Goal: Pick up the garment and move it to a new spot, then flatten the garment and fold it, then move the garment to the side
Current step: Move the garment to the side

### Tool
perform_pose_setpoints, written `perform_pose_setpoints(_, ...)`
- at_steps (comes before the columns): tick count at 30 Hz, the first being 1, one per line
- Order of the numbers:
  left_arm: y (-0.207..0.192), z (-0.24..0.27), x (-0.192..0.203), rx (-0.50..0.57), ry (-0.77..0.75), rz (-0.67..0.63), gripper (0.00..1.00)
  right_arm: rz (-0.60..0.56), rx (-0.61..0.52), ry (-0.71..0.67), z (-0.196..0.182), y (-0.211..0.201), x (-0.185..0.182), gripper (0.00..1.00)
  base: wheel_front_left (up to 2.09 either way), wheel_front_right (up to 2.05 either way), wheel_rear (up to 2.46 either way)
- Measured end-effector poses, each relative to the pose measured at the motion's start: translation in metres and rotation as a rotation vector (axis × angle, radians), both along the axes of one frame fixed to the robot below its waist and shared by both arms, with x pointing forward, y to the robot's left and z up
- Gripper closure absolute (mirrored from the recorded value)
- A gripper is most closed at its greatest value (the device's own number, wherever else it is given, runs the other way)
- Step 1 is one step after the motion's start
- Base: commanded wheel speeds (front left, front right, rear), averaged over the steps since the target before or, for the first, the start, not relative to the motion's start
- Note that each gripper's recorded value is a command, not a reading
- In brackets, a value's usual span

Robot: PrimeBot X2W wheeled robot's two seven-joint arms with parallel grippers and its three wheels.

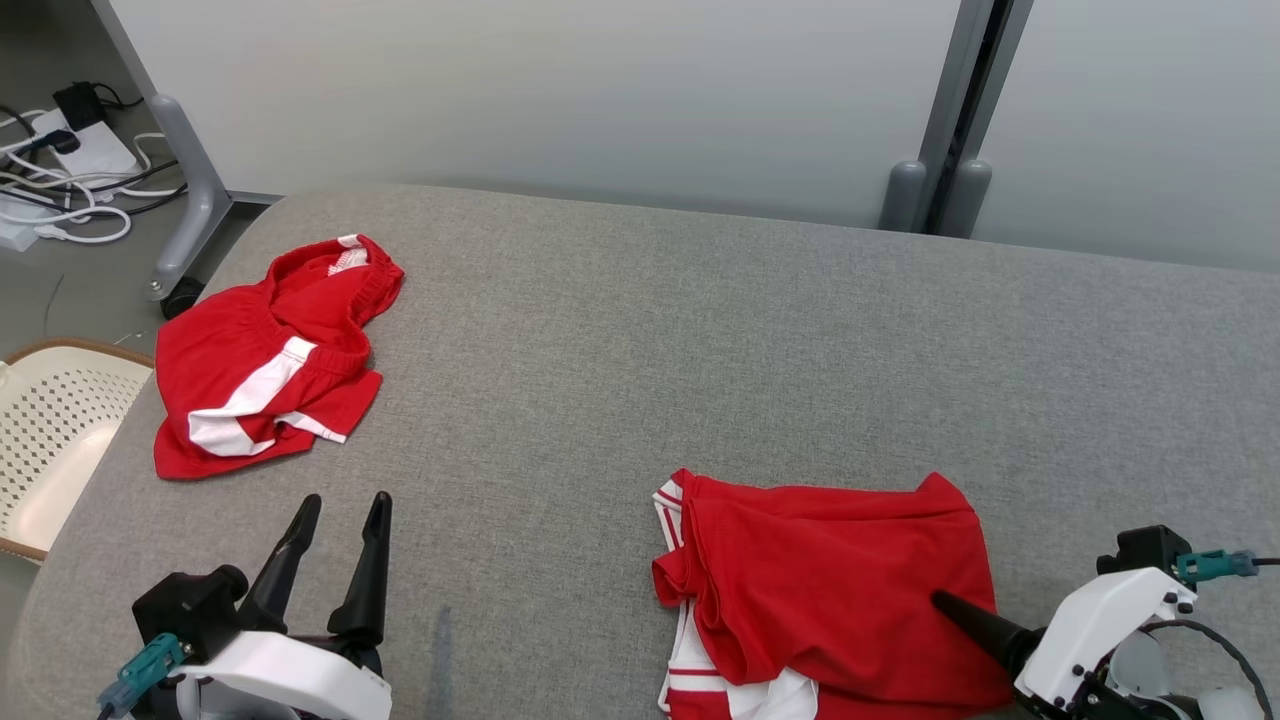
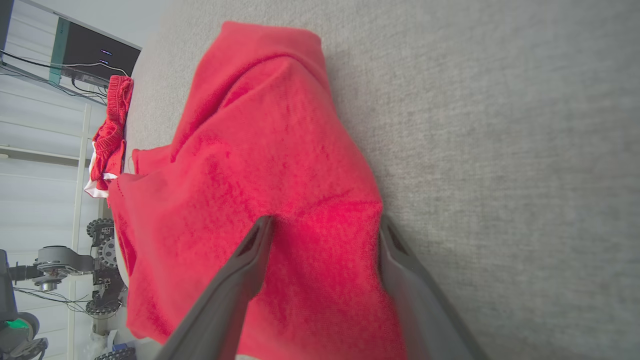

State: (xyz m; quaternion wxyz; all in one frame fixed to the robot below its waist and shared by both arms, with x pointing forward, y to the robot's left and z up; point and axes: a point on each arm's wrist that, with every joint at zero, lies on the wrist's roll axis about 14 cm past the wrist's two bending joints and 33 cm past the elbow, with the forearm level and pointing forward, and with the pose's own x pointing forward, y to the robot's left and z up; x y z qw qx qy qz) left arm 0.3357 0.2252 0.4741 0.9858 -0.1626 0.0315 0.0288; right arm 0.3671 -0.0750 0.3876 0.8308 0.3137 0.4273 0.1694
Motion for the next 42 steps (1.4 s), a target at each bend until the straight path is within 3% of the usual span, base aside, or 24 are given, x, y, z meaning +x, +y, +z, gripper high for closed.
perform_pose_setpoints(9, 0.001, 0.001, 0.002, 0.001, -0.002, 0.003, 0.0, 0.001, 0.038, -0.04, 0.01, 0.011, 0.009, 0.0, 0.0, 0.0, 0.0)
perform_pose_setpoints(10, 0.001, 0.001, 0.002, 0.001, -0.001, 0.003, 0.0, 0.008, 0.043, -0.037, 0.01, 0.013, 0.008, 0.12, 0.0, 0.0, 0.0)
perform_pose_setpoints(11, 0.001, 0.0, 0.002, 0.001, 0.001, 0.002, 0.0, 0.013, 0.046, -0.034, 0.01, 0.015, 0.008, 0.53, 0.0, 0.0, 0.0)
perform_pose_setpoints(12, 0.001, 0.0, 0.002, 0.001, 0.002, 0.002, 0.0, 0.017, 0.046, -0.032, 0.009, 0.016, 0.008, 0.7, 0.0, 0.0, 0.0)
perform_pose_setpoints(13, 0.001, -0.001, 0.002, 0.001, 0.004, 0.003, 0.0, 0.021, 0.047, -0.033, 0.01, 0.016, 0.008, 1.0, 0.0, 0.0, 0.0)
perform_pose_setpoints(18, -0.001, -0.003, 0.002, -0.003, 0.009, -0.001, 0.0, 0.031, 0.046, -0.071, 0.017, 0.016, 0.013, 1.0, 0.0, 0.0, 0.0)
perform_pose_setpoints(24, -0.007, -0.001, 0.007, -0.004, 0.002, -0.025, 0.0, 0.079, 0.0, -0.228, 0.047, 0.016, 0.029, 1.0, 0.0, 0.0, 0.0)
perform_pose_setpoints(34, -0.045, 0.006, 0.032, 0.005, -0.028, -0.153, 0.0, 0.167, -0.202, -0.471, 0.091, -0.011, 0.069, 1.0, 0.0, 0.0, 0.0)
perform_pose_setpoints(42, -0.09, 0.002, 0.058, -0.039, -0.03, -0.285, 0.0, 0.115, -0.365, -0.545, 0.099, -0.064, 0.115, 1.0, 0.0, 0.0, 0.0)
